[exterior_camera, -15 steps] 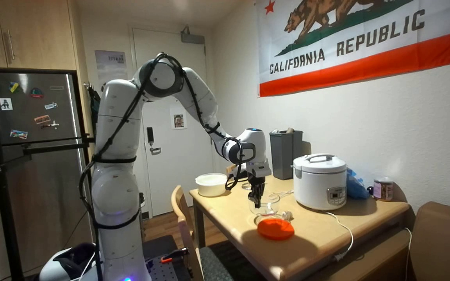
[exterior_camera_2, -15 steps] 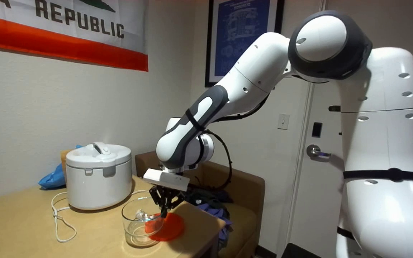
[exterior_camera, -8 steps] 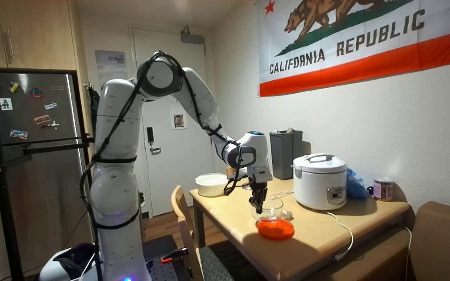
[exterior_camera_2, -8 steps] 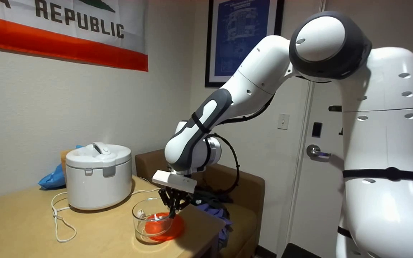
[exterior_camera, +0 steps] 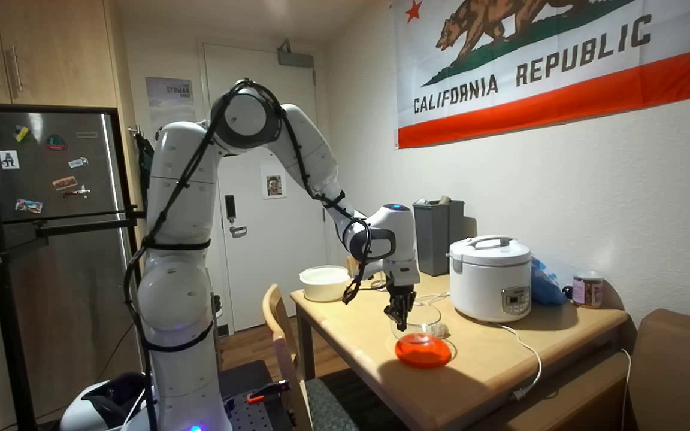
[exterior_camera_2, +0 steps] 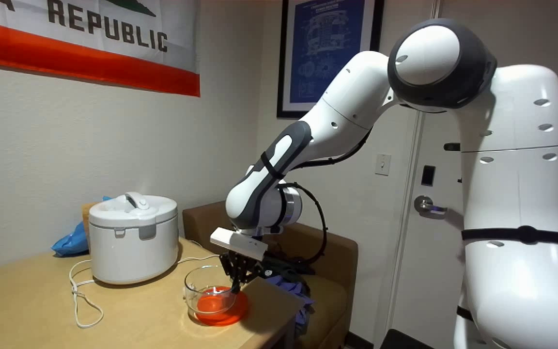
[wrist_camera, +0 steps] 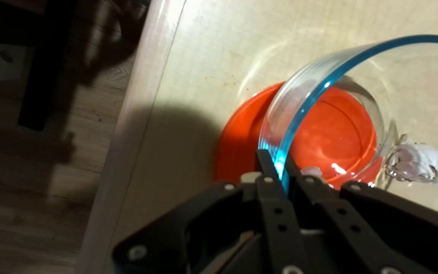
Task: Put the glass bowl on the orange lid
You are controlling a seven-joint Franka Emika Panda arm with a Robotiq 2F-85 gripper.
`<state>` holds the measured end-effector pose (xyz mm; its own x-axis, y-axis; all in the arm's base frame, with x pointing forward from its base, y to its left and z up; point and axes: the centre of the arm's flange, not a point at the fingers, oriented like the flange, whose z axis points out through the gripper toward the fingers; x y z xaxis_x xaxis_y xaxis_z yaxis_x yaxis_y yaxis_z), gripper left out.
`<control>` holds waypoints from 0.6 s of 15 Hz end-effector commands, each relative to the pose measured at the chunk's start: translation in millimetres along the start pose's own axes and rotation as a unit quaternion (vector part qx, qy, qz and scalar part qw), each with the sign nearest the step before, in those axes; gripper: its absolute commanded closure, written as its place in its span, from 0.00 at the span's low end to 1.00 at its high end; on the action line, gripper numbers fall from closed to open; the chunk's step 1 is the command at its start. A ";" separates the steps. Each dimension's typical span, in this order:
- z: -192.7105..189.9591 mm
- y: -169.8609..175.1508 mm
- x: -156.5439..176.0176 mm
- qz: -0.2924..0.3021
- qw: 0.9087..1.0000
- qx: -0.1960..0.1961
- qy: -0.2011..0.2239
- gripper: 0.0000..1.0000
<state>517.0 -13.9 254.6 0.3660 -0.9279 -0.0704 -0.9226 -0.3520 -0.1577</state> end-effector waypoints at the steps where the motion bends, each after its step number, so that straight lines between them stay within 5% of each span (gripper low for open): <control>1: -3.0 14.3 8.1 0.018 1.000 0.016 0.001 0.94; 9: 6.2 36.8 18.6 0.040 0.999 0.002 0.002 0.94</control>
<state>498.8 -38.0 234.6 0.3026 -0.9491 -0.0874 -0.9489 -0.2914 -0.1208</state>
